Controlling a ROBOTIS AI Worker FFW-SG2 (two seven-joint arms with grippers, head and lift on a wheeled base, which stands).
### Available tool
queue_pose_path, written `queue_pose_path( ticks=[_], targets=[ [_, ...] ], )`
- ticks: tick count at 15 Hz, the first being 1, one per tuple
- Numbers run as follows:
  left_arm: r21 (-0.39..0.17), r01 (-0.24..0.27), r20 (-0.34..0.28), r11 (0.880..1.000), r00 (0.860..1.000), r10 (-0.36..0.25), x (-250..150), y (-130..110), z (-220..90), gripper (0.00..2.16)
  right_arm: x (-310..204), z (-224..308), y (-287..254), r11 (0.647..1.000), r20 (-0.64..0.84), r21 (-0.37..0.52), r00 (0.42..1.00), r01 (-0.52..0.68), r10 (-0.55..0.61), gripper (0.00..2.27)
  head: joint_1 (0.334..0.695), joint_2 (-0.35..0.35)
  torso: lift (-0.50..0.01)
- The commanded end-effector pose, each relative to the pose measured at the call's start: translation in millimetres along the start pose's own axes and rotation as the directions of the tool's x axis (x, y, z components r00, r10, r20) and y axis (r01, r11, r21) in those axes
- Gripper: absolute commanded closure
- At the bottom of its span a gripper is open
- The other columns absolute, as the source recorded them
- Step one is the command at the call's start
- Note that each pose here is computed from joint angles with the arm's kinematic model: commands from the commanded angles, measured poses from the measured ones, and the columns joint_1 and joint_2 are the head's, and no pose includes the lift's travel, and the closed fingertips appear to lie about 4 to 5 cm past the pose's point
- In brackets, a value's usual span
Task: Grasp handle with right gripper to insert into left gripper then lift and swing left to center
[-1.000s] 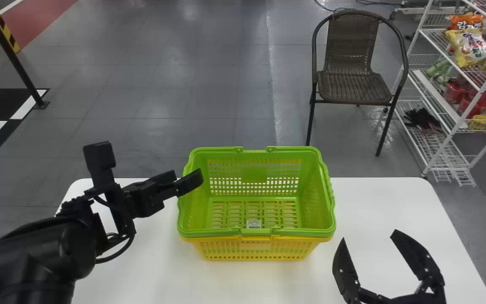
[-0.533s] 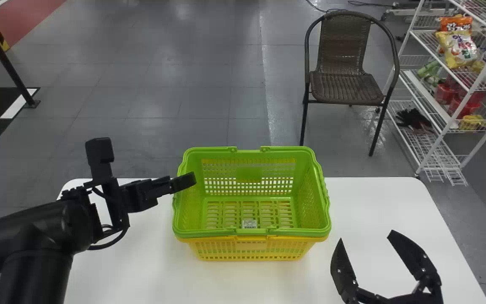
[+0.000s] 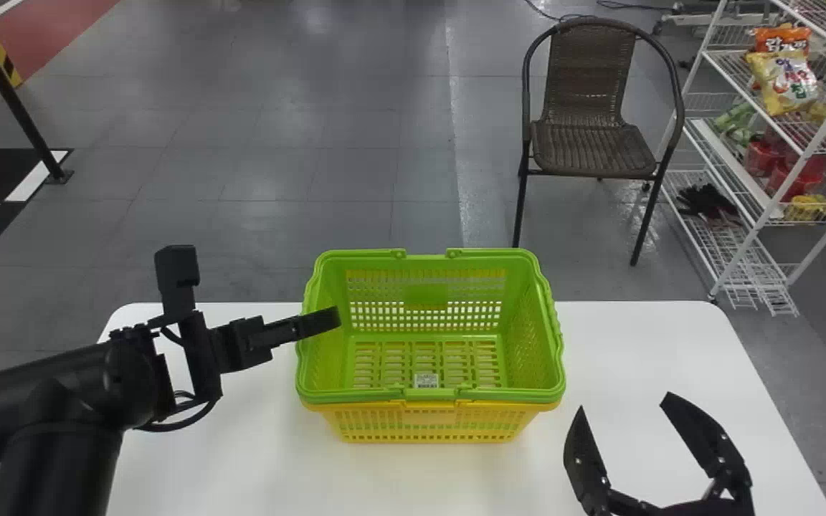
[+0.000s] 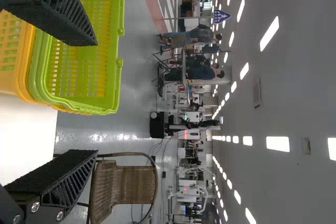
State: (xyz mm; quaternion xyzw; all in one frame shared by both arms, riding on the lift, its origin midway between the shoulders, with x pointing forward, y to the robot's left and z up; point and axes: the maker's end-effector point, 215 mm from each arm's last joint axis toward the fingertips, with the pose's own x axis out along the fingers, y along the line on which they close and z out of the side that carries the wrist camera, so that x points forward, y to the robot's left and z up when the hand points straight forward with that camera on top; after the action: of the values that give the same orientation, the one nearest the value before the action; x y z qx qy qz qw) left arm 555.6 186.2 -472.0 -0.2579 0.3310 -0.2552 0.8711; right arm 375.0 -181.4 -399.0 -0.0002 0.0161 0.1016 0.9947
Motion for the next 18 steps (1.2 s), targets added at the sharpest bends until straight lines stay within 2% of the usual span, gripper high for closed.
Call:
queue_pose_path(
  ticks=[1,6,11,15,18],
  targets=[
    [-0.018,0.019,-0.012,1.000,1.000,-0.019,2.4,-7.9,-3.6,0.12,-0.3,-1.5,-0.5,1.000,-0.003,0.002,1.000,0.001,-0.001,0.08,0.695,0.009,0.000],
    [-0.019,0.033,-0.018,0.999,0.999,-0.033,-0.9,-19.8,6.2,0.13,0.3,-2.6,-1.9,1.000,-0.004,0.004,1.000,0.004,-0.004,0.08,0.695,-0.008,0.000],
    [-0.029,0.071,-0.016,0.997,0.997,-0.072,-7.0,-40.5,18.1,0.13,1.6,-2.5,-2.5,1.000,-0.002,0.004,1.000,0.004,-0.004,0.08,0.695,-0.015,0.000],
    [-0.046,0.140,-0.029,0.989,0.990,-0.142,-12.5,-78.0,26.5,0.13,2.8,-0.9,-10.1,1.000,0.003,0.003,1.000,0.019,-0.019,0.08,0.695,-0.031,0.000],
    [-0.045,0.170,-0.052,0.984,0.984,-0.172,-10.2,-98.8,26.3,0.13,3.6,-0.1,-19.2,0.999,0.006,0.009,0.999,0.036,-0.036,0.08,0.695,-0.054,0.000]
  ],
)
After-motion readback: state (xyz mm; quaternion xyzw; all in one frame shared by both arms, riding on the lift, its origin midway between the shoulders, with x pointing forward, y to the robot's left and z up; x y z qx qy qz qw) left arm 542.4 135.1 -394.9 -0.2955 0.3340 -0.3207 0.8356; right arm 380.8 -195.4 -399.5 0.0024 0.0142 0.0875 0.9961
